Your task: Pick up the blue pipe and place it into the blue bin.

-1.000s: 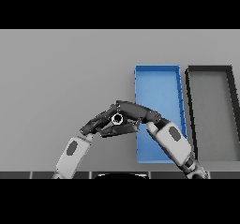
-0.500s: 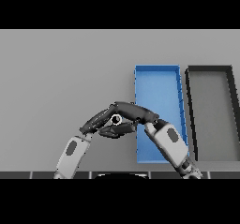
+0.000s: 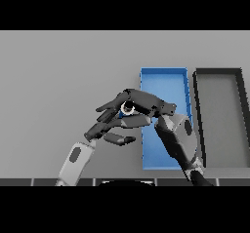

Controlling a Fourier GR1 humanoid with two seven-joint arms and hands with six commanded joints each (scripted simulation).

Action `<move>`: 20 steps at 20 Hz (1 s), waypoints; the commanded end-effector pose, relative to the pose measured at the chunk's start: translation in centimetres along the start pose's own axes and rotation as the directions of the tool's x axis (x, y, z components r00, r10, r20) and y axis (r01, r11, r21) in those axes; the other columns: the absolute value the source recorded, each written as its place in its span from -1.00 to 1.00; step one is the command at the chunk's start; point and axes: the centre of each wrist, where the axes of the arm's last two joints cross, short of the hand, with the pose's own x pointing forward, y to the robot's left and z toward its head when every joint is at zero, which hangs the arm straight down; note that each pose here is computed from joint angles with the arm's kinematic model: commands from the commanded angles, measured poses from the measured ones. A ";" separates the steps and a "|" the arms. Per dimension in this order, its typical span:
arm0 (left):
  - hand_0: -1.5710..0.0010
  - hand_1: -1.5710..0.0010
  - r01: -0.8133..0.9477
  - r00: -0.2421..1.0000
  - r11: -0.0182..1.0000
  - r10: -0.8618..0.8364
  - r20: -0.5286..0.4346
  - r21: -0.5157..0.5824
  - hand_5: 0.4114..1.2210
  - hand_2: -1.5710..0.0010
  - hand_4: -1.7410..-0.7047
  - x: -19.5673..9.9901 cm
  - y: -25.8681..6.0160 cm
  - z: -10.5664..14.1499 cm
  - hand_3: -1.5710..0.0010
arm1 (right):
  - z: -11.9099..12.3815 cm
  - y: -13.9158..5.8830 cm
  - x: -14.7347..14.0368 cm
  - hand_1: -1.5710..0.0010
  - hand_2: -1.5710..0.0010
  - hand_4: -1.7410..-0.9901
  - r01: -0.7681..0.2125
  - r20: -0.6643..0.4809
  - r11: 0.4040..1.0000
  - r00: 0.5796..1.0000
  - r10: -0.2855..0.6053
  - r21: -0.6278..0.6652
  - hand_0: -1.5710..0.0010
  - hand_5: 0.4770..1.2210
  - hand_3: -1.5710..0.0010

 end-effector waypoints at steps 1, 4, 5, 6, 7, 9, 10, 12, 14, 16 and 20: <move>0.99 0.99 0.003 1.000 1.000 -0.003 -0.015 -0.005 -0.92 0.99 0.61 -0.1 0.1 0.1 0.99 | -0.3 -0.8 1.5 -1.00 -1.00 -1.00 0.003 0.053 1.000 0.999 -0.004 0.011 -1.00 1.00 -1.00; 1.00 1.00 0.000 0.999 1.000 -0.001 -0.036 -0.017 -0.94 1.00 0.61 0.0 -0.1 0.1 1.00 | -0.9 -3.5 4.7 -1.00 -1.00 -1.00 -0.014 0.139 0.998 0.990 0.021 -0.053 -1.00 1.00 -1.00; 1.00 1.00 0.003 0.999 1.000 -0.003 -0.039 -0.011 -0.95 1.00 0.61 0.1 -0.2 -0.1 1.00 | -0.7 -4.2 5.7 -1.00 -1.00 -1.00 -0.026 0.170 0.993 0.984 0.046 -0.119 -1.00 1.00 -1.00; 1.00 1.00 0.007 0.999 1.000 -0.006 -0.036 0.003 -0.95 1.00 0.62 0.1 0.1 0.2 1.00 | -0.2 -5.1 6.6 -1.00 -1.00 -1.00 -0.046 0.176 0.983 0.981 0.078 -0.177 -1.00 1.00 -1.00; 1.00 1.00 0.009 0.999 1.000 -0.009 -0.034 -0.003 -0.95 1.00 0.63 -0.1 0.1 0.4 1.00 | -0.4 -5.8 7.4 -1.00 -1.00 -1.00 -0.062 0.165 0.970 0.981 0.102 -0.235 -1.00 1.00 -1.00; 1.00 1.00 0.016 0.999 1.000 -0.016 -0.035 -0.011 -0.97 1.00 0.64 0.2 0.3 0.3 1.00 | 0.2 -8.1 7.8 -1.00 -1.00 -1.00 -0.070 0.120 0.944 0.986 0.114 -0.323 -1.00 1.00 -1.00; 1.00 1.00 0.013 0.999 1.000 -0.013 -0.042 -0.010 -0.98 1.00 0.64 0.0 0.3 0.3 1.00 | 0.6 -9.5 7.7 -1.00 -1.00 -1.00 -0.071 0.101 0.930 0.988 0.115 -0.359 -1.00 1.00 -1.00; 1.00 1.00 0.013 0.999 1.000 -0.013 -0.030 -0.006 -1.00 1.00 0.65 0.0 0.2 0.3 1.00 | 1.8 -11.7 6.9 -1.00 -1.00 -1.00 -0.100 0.037 0.895 0.991 0.129 -0.434 -1.00 1.00 -1.00; 1.00 1.00 0.033 0.999 0.999 -0.033 -0.035 -0.004 -1.00 1.00 0.67 -0.1 0.4 0.3 1.00 | 3.6 -13.3 6.0 -1.00 -1.00 -1.00 -0.120 -0.024 0.858 0.992 0.125 -0.500 -1.00 1.00 -1.00; 1.00 1.00 0.039 0.999 0.999 -0.040 -0.028 -0.008 -0.99 1.00 0.68 -0.1 0.1 0.6 1.00 | 5.6 -14.1 4.1 -1.00 -1.00 -1.00 -0.089 -0.060 0.831 0.996 0.067 -0.549 -1.00 1.00 -1.00; 1.00 1.00 0.037 0.999 0.999 -0.037 -0.031 -0.003 -0.98 1.00 0.69 -0.3 0.4 0.9 1.00 | 9.4 -14.0 0.3 -1.00 -1.00 -1.00 -0.071 -0.151 0.786 0.988 -0.028 -0.614 -1.00 1.00 -1.00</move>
